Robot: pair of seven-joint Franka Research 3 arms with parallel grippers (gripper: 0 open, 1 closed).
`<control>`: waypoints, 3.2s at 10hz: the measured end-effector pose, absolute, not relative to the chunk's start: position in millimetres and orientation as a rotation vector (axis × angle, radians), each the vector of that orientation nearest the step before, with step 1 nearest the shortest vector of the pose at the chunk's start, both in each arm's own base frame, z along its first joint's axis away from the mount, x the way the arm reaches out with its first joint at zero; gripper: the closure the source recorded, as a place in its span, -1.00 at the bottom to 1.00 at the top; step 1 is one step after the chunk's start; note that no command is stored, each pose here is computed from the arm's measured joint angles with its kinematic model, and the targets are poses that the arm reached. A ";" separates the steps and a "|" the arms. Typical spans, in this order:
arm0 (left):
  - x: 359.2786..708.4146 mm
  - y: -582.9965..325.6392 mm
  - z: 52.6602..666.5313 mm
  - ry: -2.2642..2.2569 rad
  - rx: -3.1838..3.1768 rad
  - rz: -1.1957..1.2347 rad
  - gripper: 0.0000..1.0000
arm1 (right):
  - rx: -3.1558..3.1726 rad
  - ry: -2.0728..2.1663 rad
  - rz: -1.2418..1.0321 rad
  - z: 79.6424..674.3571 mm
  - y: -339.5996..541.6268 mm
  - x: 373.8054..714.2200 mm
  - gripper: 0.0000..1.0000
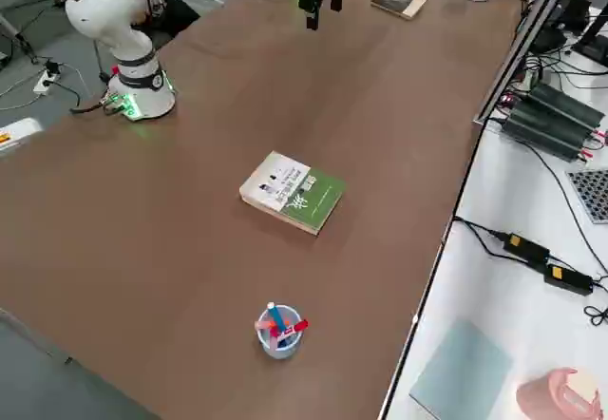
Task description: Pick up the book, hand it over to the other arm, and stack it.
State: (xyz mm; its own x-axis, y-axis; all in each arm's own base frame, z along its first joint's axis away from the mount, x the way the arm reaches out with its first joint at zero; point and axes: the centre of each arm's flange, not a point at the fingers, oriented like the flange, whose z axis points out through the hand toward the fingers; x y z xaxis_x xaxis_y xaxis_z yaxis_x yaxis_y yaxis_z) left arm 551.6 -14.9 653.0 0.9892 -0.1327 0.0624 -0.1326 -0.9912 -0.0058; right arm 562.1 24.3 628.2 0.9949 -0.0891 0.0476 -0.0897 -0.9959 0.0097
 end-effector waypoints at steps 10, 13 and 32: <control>558.3 -7.0 621.7 0.335 -3.185 -0.028 -1.00 | 3.126 -0.139 0.072 627.7 24.8 562.1 -1.00; 566.1 17.1 579.1 0.364 -3.212 0.012 -1.00 | 3.126 -0.138 0.070 627.1 24.9 562.0 -1.00; 515.2 116.8 360.0 0.561 -3.315 0.140 -1.00 | 3.126 -0.137 0.062 624.5 25.4 562.1 -1.00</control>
